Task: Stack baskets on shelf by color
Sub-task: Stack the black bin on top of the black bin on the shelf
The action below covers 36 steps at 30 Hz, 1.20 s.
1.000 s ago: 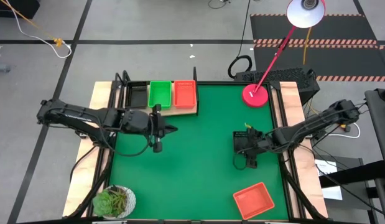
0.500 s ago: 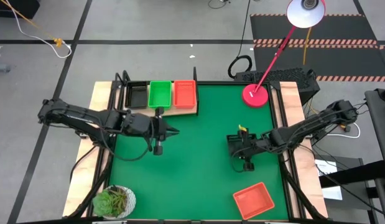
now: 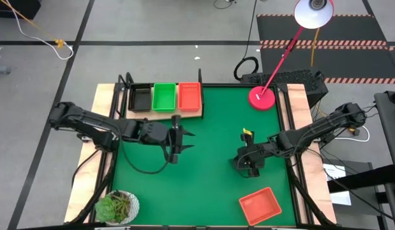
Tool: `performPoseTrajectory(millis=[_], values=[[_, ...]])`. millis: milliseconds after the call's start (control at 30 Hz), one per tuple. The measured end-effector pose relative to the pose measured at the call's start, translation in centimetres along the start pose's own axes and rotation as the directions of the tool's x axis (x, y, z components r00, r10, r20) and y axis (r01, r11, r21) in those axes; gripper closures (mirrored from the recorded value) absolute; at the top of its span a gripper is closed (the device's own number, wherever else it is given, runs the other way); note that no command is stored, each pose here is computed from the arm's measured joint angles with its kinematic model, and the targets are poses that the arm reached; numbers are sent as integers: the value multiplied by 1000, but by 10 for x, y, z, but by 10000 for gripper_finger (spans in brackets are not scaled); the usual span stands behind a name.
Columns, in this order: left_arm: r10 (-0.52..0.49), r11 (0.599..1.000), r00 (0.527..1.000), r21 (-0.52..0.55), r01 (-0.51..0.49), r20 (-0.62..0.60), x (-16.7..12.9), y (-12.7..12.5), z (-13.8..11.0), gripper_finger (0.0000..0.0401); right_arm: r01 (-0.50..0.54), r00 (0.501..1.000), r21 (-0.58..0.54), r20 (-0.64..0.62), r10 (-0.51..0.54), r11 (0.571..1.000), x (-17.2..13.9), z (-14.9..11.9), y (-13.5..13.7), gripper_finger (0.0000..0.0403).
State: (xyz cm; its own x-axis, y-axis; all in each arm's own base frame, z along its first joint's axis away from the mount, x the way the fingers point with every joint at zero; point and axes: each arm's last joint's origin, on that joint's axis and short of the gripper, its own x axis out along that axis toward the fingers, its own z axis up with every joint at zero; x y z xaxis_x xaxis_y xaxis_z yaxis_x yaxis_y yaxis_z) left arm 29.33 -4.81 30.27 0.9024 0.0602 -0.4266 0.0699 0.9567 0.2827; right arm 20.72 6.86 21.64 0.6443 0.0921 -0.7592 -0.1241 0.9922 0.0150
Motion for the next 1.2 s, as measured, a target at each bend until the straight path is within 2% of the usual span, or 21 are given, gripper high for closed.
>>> performPoseTrajectory(millis=[300, 433, 600, 767, 1000, 1200], values=[[-30, 998, 998, 62, 27, 53, 37, -7, -5, 192, -19, 999, 24, -30, 20, 1000, 6, -3, 2, 400], [-125, 992, 983, 27, 123, 131, 62, -5, -10, 192, -33, 999, 5, -27, 33, 999, 4, -4, 5, 400], [-226, 974, 954, 23, 226, 198, 107, -9, -31, 191, -37, 999, -16, -24, 36, 999, 3, -4, 6, 400], [-243, 968, 960, -21, 249, 141, 152, -15, -55, 169, -39, 999, -43, -23, 38, 998, 3, -4, 6, 401], [-290, 954, 951, -49, 297, 105, 196, -25, -65, 116, -39, 999, -69, -24, 37, 997, 3, -4, 6, 401], [-333, 936, 936, -81, 343, 112, 217, -30, -68, 121, -39, 999, -81, -20, 38, 996, 3, -4, 6, 401]])
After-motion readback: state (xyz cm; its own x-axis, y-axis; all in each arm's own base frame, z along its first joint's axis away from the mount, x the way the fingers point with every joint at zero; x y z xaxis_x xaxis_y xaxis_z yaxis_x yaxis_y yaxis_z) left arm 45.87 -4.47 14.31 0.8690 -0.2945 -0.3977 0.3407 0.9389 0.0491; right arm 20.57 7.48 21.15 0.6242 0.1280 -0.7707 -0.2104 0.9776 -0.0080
